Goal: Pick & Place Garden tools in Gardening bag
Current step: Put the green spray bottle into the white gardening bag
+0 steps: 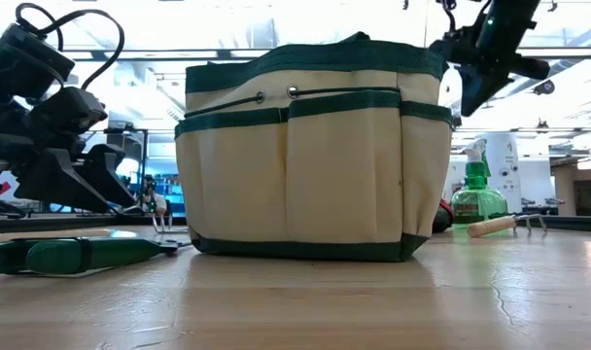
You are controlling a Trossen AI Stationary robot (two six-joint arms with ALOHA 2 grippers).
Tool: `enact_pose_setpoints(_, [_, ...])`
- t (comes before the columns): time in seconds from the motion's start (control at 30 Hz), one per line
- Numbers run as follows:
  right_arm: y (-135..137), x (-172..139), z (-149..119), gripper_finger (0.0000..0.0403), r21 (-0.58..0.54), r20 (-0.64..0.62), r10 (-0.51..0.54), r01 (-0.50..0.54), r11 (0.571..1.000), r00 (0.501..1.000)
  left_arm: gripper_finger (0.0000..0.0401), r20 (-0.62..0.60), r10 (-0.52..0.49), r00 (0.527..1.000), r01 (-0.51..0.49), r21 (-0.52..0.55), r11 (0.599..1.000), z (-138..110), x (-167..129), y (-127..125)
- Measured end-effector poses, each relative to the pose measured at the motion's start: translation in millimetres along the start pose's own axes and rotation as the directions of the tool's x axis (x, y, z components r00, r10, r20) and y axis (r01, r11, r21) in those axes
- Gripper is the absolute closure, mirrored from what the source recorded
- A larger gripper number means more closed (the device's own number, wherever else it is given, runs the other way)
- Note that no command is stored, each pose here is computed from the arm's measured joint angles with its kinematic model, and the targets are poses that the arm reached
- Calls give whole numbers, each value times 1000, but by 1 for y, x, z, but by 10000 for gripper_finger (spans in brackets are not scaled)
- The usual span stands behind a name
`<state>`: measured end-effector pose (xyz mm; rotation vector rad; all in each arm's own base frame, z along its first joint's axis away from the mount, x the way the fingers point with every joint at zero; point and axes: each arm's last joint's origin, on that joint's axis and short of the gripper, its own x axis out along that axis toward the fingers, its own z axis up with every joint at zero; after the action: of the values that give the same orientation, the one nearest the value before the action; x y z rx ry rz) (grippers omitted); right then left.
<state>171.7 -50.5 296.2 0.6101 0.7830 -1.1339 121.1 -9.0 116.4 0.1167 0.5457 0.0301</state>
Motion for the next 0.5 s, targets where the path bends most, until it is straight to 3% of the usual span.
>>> enact_pose_setpoints(0.33, [-5, -21, 15, 394, -2, 27, -19, 19, 1000, 999, 160, 4, 3, 1000, -3, -1, 1000, 0, 0, 0])
enact_pose_setpoints(0.5, [-7, -19, 16, 394, 11, 24, -31, 31, 999, 999, 160, 23, 69, 997, -69, -5, 998, 5, -1, 2])
